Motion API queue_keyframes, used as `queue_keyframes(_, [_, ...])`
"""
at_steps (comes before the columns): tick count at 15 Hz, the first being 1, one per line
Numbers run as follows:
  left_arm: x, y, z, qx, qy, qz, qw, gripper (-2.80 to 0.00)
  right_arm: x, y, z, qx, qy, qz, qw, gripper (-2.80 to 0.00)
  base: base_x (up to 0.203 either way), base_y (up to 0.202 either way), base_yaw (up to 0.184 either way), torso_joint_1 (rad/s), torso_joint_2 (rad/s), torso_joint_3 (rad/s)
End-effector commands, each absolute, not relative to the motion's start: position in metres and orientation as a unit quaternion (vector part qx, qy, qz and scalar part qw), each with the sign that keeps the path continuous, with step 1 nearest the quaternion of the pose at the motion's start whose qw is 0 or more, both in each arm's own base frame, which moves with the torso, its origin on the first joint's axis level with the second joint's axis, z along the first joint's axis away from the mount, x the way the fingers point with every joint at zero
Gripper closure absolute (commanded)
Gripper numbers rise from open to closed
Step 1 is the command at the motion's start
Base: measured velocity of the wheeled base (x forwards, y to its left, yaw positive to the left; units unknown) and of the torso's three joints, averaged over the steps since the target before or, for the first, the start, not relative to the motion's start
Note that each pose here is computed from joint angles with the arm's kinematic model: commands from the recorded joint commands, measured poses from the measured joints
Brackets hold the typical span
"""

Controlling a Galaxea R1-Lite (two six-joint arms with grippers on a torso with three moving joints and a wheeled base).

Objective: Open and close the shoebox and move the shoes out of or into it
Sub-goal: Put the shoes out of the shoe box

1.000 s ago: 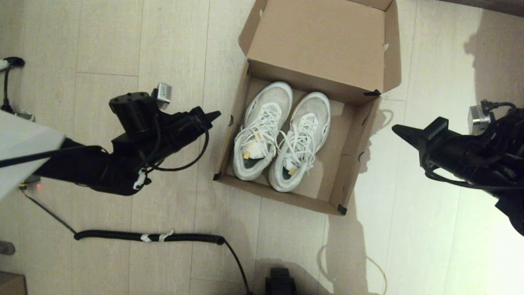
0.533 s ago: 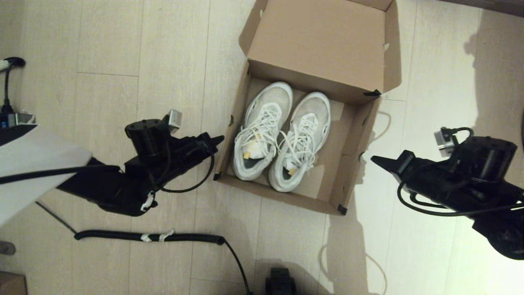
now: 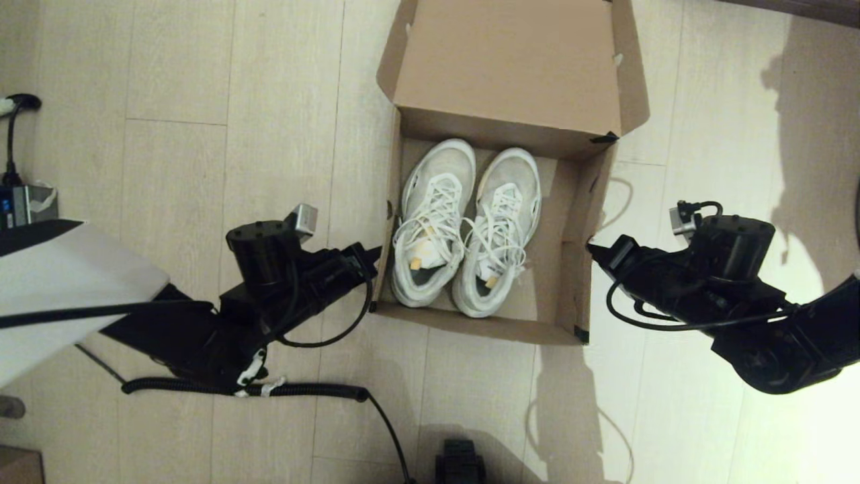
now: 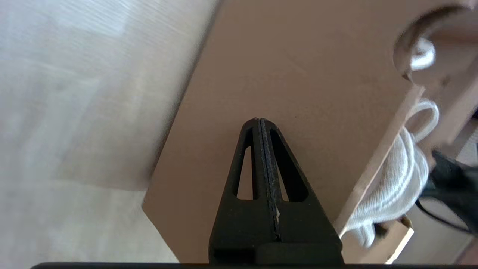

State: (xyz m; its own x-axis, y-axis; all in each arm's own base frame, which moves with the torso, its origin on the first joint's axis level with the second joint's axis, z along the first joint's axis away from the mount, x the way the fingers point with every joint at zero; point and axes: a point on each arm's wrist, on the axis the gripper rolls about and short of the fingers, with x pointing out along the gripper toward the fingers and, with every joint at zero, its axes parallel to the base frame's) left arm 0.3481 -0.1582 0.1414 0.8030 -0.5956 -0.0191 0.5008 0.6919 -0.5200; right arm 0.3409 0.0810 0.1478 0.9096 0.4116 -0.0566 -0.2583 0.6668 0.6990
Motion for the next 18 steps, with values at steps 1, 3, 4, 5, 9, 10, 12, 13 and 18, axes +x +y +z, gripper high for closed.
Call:
queue_keyframes(1, [0.337,-0.163,0.148,-0.254,0.092,-0.314,0.91,0.0,0.348,0.075,0.15,0.366,0.094,0.182,0.908,0.0,0.0,0.0,0.0,0.0,0.0,0.0])
queue_keyframes(3, [0.335,-0.162,0.15,-0.255,0.089,-0.309,0.912,0.0,0.346,0.072,0.157,0.367,0.088,0.18,0.908,0.0,0.0,0.0,0.0,0.0,0.0,0.0])
queue_keyframes(4, [0.335,-0.161,0.151,-0.256,0.085,-0.301,0.915,0.0,0.342,0.07,0.162,0.367,0.083,0.18,0.909,0.0,0.0,0.0,0.0,0.0,0.0,0.0])
queue_keyframes(5, [0.334,-0.159,0.154,-0.257,0.08,-0.296,0.916,0.0,0.338,0.067,0.169,0.367,0.075,0.181,0.909,0.0,0.0,0.0,0.0,0.0,0.0,0.0])
queue_keyframes(9, [0.328,-0.125,0.159,-0.26,0.073,-0.256,0.928,0.0,0.306,0.045,0.199,0.35,0.08,0.15,0.921,0.0,0.0,0.0,0.0,0.0,0.0,0.0])
queue_keyframes(10, [0.325,-0.108,0.16,-0.257,0.068,-0.236,0.935,0.0,0.298,0.037,0.202,0.326,0.086,0.124,0.933,0.0,0.0,0.0,0.0,0.0,0.0,0.0])
queue_keyframes(12, [0.314,-0.07,0.171,-0.234,0.042,-0.192,0.952,0.0,0.281,0.031,0.212,0.234,0.083,0.078,0.966,0.0,0.0,0.0,0.0,0.0,0.0,0.0])
queue_keyframes(13, [0.308,-0.057,0.175,-0.212,0.03,-0.176,0.961,0.0,0.277,0.039,0.215,0.211,0.083,0.09,0.97,0.0,0.0,0.0,0.0,0.0,0.0,0.0])
queue_keyframes(18, [0.285,-0.041,0.176,-0.098,0.01,-0.141,0.985,0.0,0.27,0.095,0.215,0.183,0.099,0.18,0.961,0.0,0.0,0.0,0.0,0.0,0.0,0.0])
